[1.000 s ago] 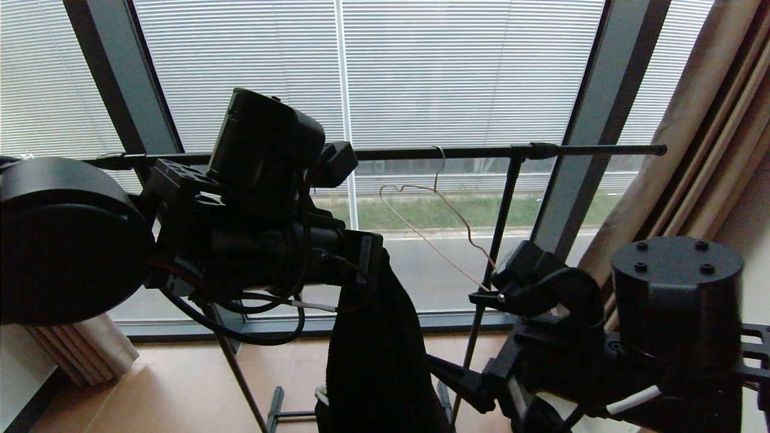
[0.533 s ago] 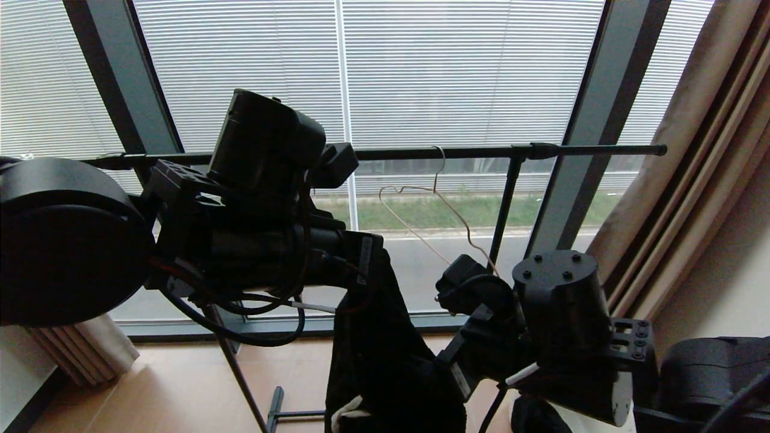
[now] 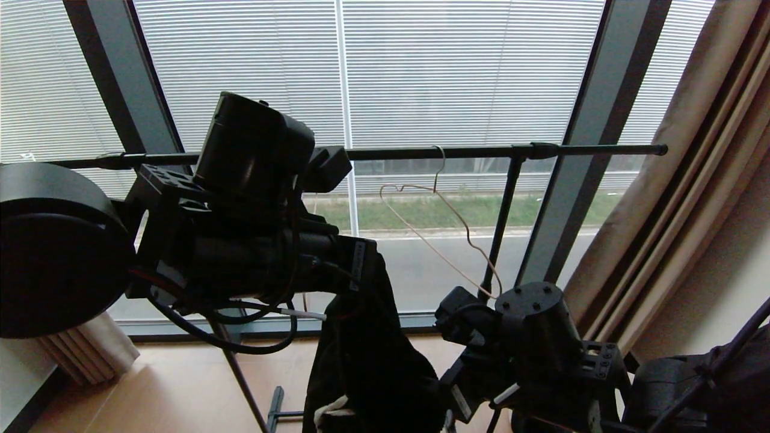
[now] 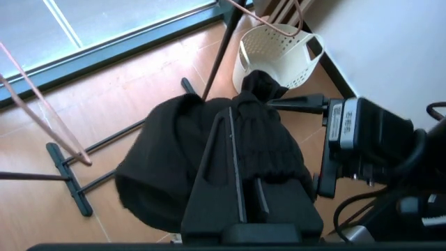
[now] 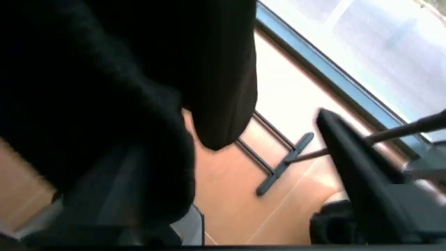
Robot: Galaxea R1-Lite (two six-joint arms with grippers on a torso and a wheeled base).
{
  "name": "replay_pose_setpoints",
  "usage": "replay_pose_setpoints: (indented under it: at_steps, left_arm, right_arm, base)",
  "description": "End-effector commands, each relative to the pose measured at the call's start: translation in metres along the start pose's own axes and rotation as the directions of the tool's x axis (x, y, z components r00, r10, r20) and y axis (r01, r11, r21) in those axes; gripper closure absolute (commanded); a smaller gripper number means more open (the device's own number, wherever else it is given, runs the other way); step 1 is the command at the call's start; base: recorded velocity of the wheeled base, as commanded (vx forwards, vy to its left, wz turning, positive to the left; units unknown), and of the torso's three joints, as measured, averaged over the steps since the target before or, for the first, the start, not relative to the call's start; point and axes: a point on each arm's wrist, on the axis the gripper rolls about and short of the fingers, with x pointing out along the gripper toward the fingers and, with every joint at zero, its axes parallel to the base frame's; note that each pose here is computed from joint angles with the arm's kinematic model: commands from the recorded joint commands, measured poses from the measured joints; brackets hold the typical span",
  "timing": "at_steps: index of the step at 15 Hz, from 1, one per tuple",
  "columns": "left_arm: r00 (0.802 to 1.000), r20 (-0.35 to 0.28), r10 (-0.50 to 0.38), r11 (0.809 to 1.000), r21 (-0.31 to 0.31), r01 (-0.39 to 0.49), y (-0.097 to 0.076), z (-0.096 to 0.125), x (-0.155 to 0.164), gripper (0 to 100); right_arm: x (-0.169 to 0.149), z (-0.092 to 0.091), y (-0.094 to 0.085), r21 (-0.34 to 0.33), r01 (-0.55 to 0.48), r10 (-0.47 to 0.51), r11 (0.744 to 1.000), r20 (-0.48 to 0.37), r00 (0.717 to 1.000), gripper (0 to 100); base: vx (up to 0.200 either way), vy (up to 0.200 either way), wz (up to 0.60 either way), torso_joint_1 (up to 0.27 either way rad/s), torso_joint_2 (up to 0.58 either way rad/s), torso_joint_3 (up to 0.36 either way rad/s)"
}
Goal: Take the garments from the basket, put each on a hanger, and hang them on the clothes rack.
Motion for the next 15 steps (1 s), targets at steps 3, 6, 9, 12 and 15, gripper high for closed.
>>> replay_pose_setpoints:
  at_steps: [3, 6, 9, 12, 15]
  left_arm:
    - [1.0, -0.017, 0.008, 1.0, -0.004, -0.008, 0.003, -0.006, -0.001, 100]
    - [0.997, -0.074, 0.034, 0.999, -0.012, -0.035, 0.014, -0.023, 0.002, 100]
    - [0.991, -0.127, 0.049, 0.999, 0.004, -0.049, 0.02, -0.044, 0.008, 100]
    - [0.989, -0.138, 0.046, 0.997, 0.064, -0.038, 0.023, -0.063, -0.003, 0]
    - [0.989, -0.139, 0.042, 0.995, 0.099, -0.029, 0.027, -0.08, -0.029, 0]
  right_arm:
    - [-0.004, -0.001, -0.008, 0.075, 0.02, -0.021, 0.997, 0.02, 1.0, 100]
    - [-0.024, 0.013, -0.039, 0.216, 0.094, -0.118, 0.972, 0.101, 0.988, 100]
    - [-0.042, 0.028, -0.054, 0.276, 0.113, -0.166, 0.955, 0.178, 0.97, 100]
    - [-0.053, 0.038, -0.054, 0.277, 0.108, -0.174, 0.955, 0.226, 0.958, 100]
    - [-0.062, 0.045, -0.054, 0.279, 0.101, -0.176, 0.955, 0.26, 0.949, 100]
  base:
    - [0.0, 0.0, 0.0, 0.0, 0.0, 0.0]
    - [0.0, 0.0, 0.0, 0.0, 0.0, 0.0]
    - [0.0, 0.0, 0.0, 0.0, 0.0, 0.0]
    - [0.0, 0.0, 0.0, 0.0, 0.0, 0.0]
    - [0.0, 0.0, 0.0, 0.0, 0.0, 0.0]
